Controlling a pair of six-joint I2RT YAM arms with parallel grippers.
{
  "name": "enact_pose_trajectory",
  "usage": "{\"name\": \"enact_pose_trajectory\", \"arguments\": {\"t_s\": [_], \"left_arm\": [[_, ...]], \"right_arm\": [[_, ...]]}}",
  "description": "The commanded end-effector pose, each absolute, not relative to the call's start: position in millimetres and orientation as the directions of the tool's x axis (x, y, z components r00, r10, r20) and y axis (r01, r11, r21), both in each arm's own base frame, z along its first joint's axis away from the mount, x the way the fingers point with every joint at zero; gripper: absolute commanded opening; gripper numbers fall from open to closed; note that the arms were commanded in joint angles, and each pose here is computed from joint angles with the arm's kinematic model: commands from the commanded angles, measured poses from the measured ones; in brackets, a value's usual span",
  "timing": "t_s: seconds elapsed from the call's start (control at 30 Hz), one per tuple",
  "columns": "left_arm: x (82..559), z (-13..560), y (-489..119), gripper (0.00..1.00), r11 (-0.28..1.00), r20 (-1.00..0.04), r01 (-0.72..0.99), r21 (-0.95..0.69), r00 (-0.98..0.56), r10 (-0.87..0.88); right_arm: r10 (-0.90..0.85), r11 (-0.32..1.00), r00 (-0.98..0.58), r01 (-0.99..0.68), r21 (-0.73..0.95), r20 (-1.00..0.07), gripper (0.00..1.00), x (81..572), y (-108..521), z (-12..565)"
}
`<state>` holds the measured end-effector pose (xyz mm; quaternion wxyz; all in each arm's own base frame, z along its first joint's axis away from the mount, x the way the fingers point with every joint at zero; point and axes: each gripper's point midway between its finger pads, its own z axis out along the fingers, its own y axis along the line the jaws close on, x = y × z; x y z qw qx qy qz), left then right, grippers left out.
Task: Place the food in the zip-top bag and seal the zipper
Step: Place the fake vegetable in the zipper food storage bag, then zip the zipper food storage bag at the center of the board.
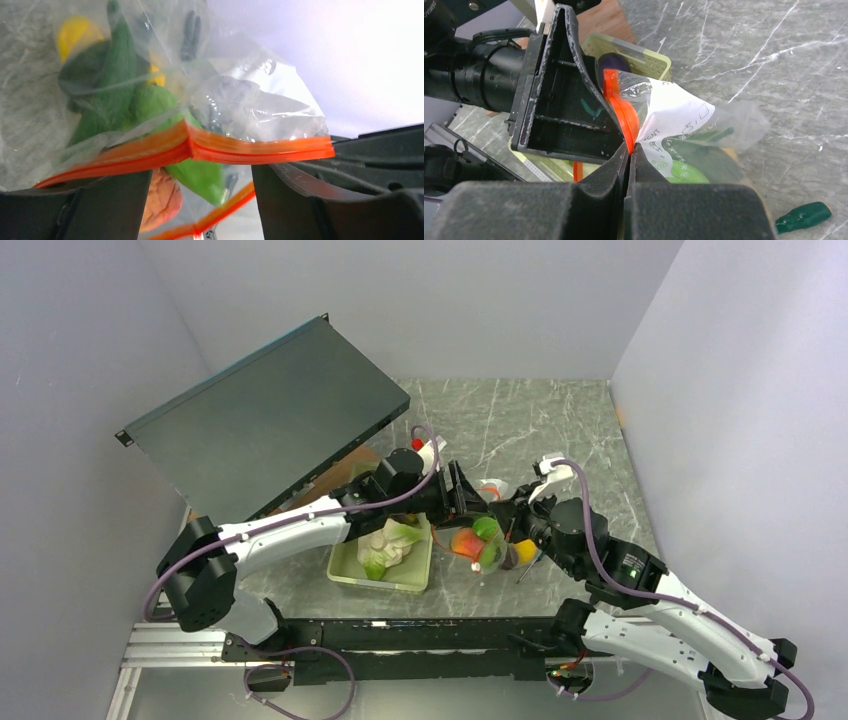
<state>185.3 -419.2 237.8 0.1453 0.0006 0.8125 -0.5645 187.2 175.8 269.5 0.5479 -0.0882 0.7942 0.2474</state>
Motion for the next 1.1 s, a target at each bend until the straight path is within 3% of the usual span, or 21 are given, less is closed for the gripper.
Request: {"name": "enact_pose_trajectory", "arguments": {"t_s": [0.0, 0.13, 0.47, 0.57, 0.8, 0.93, 1.07], "left_arm": [[206.4, 263.8, -415.4, 0.77, 0.398, -0.349, 0.234, -0.887, -0.903, -0.248], [186.5, 271.1, -408.1, 0.84, 0.447, -0.455, 0.343, -0.826, -0.874, -0.172], [152.0, 275.4, -357.6, 0.76, 0.525, -0.575, 0.449, -0.723, -0.812, -0.097], [157.1, 271.9, -337.9, 0.74, 0.574, -0.595, 0.420, -0.703, -0.789, -0.151], [176.8, 226.1, -297.0, 0.93, 0.725, -0.631, 0.298, -0.621, -0.739, -0.237], [175.0, 213.7, -313.7, 0.95, 0.713, -0.623, 0.337, -0.615, -0.761, -0.178], [172.9, 194.4, -327.6, 0.90, 0.704, -0.591, 0.344, -0.621, -0.795, -0.133]], "right_arm": [[0.168, 0.825, -0.371, -0.454, 0.336, -0.913, 0.00, 185.7, 188.9, 285.1], [0.172, 0.847, -0.364, -0.419, 0.326, -0.915, 0.00, 188.7, 181.1, 285.2], [0.168, 0.836, -0.337, -0.449, 0.315, -0.927, 0.00, 185.2, 178.5, 297.9], [0.151, 0.825, -0.328, -0.477, 0.302, -0.932, 0.00, 183.4, 181.8, 297.6], [0.091, 0.835, -0.346, -0.484, 0.261, -0.934, 0.00, 185.2, 185.6, 290.9], [0.082, 0.821, -0.367, -0.501, 0.272, -0.926, 0.00, 185.2, 195.9, 287.7], [0.095, 0.801, -0.367, -0.523, 0.290, -0.925, 0.00, 183.9, 202.7, 291.7]]}}
